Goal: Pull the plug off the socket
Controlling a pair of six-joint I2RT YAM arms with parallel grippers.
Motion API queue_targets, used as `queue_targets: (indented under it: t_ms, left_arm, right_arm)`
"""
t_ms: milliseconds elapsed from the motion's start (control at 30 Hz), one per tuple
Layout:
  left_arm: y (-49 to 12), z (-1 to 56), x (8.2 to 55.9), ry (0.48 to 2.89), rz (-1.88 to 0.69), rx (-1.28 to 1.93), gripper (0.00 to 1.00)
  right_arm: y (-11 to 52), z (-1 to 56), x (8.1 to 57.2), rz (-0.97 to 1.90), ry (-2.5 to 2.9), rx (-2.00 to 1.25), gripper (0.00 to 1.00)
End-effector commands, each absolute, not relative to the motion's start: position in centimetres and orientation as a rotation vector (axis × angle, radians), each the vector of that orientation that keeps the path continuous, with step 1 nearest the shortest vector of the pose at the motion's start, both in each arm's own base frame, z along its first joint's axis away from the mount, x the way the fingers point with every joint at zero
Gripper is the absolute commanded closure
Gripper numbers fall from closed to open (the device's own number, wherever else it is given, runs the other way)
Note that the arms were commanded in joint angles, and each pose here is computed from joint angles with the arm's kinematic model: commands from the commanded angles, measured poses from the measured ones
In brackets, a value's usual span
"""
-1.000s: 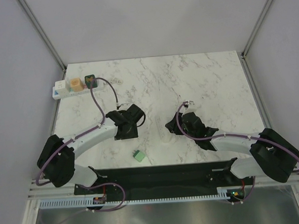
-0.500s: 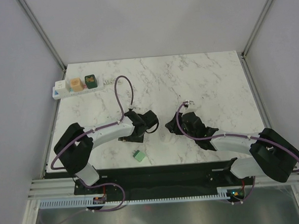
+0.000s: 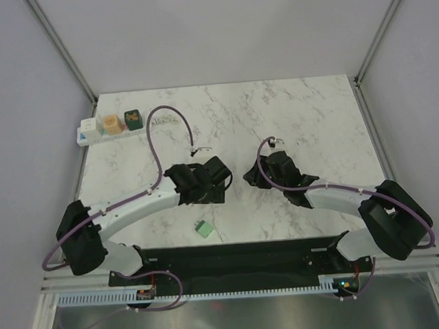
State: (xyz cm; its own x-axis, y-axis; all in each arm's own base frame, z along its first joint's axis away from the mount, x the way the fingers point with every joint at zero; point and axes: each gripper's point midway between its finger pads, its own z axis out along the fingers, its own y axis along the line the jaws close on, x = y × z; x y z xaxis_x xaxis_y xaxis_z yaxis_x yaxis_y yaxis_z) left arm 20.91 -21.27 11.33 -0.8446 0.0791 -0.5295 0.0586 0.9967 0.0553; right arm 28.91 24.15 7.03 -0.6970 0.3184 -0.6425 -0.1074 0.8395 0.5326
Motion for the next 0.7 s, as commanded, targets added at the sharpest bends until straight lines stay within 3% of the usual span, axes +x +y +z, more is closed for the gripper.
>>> queue_targets:
  t_ms: [0, 333, 667]
  left_arm:
    - [-20.6, 14.4, 19.6, 2.503, -0.131, -0.001, 0.0]
    - [-18.2, 17.5, 15.9, 2.43, -0.416, 0.02, 0.0]
    - [-19.2, 14.0, 12.2, 2.484, -0.722, -0.081, 0.02]
  right_arm:
    - [23.4, 3.9, 28.1, 0.649, 2.368, 0.12, 1.0]
    - [23.3, 5.2, 30.5, 0.657, 2.278, 0.156, 1.0]
    - [22.8, 6.0, 40.2, 0.67, 2.245, 0.213, 0.99]
